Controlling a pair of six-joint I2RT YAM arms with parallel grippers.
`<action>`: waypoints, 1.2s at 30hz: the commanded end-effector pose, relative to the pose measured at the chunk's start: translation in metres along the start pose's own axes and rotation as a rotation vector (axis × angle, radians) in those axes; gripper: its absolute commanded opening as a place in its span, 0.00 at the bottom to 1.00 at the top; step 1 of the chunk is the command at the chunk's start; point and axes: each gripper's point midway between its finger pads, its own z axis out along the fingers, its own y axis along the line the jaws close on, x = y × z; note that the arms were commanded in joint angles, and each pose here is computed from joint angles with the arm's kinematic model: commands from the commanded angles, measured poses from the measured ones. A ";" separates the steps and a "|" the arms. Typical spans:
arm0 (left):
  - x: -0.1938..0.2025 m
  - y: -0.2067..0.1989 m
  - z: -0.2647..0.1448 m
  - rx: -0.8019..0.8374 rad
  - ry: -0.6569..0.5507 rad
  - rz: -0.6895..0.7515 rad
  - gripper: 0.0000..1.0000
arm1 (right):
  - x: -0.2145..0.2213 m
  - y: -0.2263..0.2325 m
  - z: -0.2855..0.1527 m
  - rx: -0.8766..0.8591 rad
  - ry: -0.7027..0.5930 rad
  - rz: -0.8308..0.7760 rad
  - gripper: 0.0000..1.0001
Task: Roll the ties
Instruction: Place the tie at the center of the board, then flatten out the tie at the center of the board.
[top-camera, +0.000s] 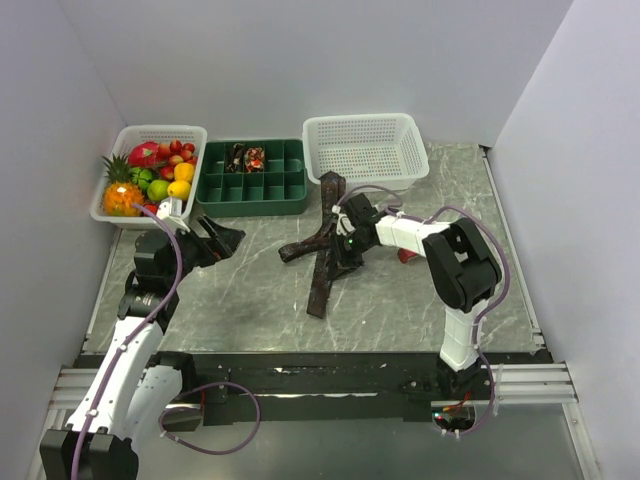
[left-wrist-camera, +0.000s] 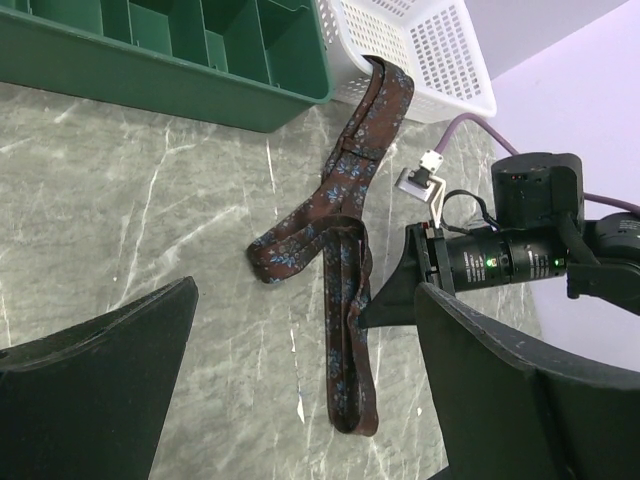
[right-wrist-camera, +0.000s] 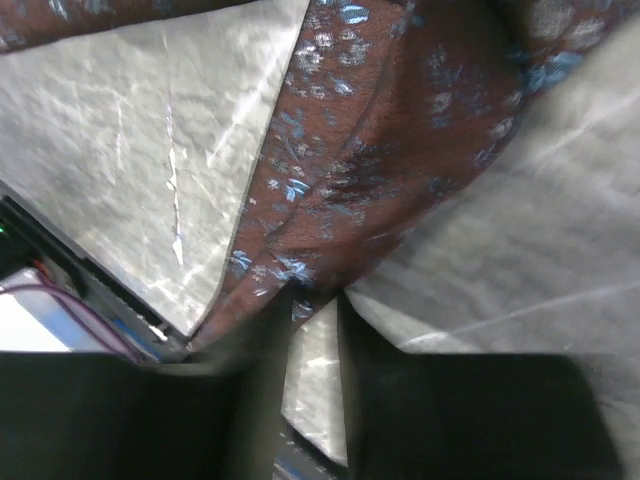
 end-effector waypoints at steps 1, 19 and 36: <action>-0.009 -0.008 -0.001 0.027 -0.033 0.022 0.96 | -0.011 0.003 0.001 -0.091 -0.056 -0.045 0.04; 0.003 -0.022 0.010 0.120 0.009 -0.015 0.96 | 0.022 0.118 -0.166 -0.443 -0.458 -0.553 0.00; 0.013 -0.098 0.015 0.294 0.032 0.070 0.96 | 0.075 0.181 -0.268 -0.630 -0.681 -0.862 0.00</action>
